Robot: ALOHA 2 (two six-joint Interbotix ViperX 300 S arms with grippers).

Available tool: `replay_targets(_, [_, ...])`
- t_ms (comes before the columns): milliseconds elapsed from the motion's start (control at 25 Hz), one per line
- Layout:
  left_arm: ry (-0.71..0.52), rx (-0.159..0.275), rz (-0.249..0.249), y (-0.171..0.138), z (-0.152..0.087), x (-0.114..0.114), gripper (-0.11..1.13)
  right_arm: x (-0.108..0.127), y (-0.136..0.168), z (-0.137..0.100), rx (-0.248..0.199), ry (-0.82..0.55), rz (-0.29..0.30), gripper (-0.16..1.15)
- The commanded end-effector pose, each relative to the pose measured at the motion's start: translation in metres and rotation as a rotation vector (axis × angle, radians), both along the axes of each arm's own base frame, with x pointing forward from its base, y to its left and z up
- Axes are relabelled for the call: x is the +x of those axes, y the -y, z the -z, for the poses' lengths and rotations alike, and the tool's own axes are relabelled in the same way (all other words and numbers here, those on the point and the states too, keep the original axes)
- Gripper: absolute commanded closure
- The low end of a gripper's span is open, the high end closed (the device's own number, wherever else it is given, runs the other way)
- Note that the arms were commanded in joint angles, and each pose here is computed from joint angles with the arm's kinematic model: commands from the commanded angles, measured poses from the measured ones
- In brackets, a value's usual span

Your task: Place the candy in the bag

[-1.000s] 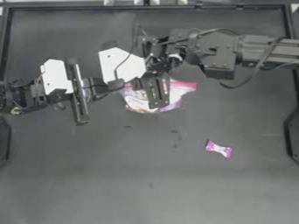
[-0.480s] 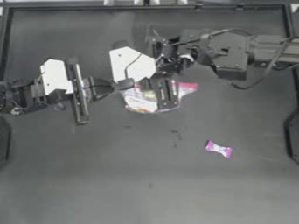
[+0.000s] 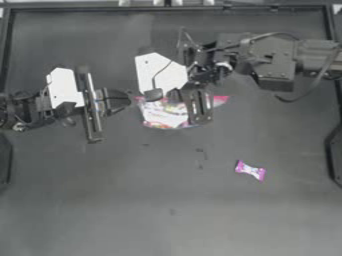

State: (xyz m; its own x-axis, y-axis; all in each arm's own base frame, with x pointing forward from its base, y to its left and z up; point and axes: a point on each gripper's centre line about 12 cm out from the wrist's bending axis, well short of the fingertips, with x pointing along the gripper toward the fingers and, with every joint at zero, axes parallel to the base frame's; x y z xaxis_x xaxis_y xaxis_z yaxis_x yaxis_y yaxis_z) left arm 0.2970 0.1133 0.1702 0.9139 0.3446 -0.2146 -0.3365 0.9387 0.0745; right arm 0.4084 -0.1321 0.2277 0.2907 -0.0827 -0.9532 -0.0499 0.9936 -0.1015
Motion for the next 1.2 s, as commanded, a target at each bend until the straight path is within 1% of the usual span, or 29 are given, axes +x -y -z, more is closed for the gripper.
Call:
replay_targets(40, [0.050,0.016,-0.009,-0.001,-0.016,-0.003,0.95,-0.015,0.005,-0.015,-0.019,0.013,0.027,0.93])
replay_targets(200, [0.048,0.015,-0.009,-0.001,-0.015,-0.003,0.95,-0.021,0.004,-0.015,-0.017,0.009,0.039,0.93])
replay_targets(560, [0.047,0.014,-0.009,-0.001,-0.015,-0.003,0.95,-0.033,0.001,-0.014,-0.018,-0.003,0.047,0.93])
replay_targets(720, [0.046,0.014,-0.009,-0.001,-0.014,-0.003,0.95,-0.038,0.002,-0.015,-0.018,0.004,0.074,0.93])
replay_targets(840, [0.041,0.012,-0.009,-0.001,-0.013,-0.002,0.95,-0.044,0.002,-0.016,-0.030,0.003,0.078,0.93])
replay_targets(1200, [0.038,0.008,-0.010,-0.002,-0.008,-0.001,0.95,-0.057,0.000,-0.014,-0.027,0.014,0.103,0.93])
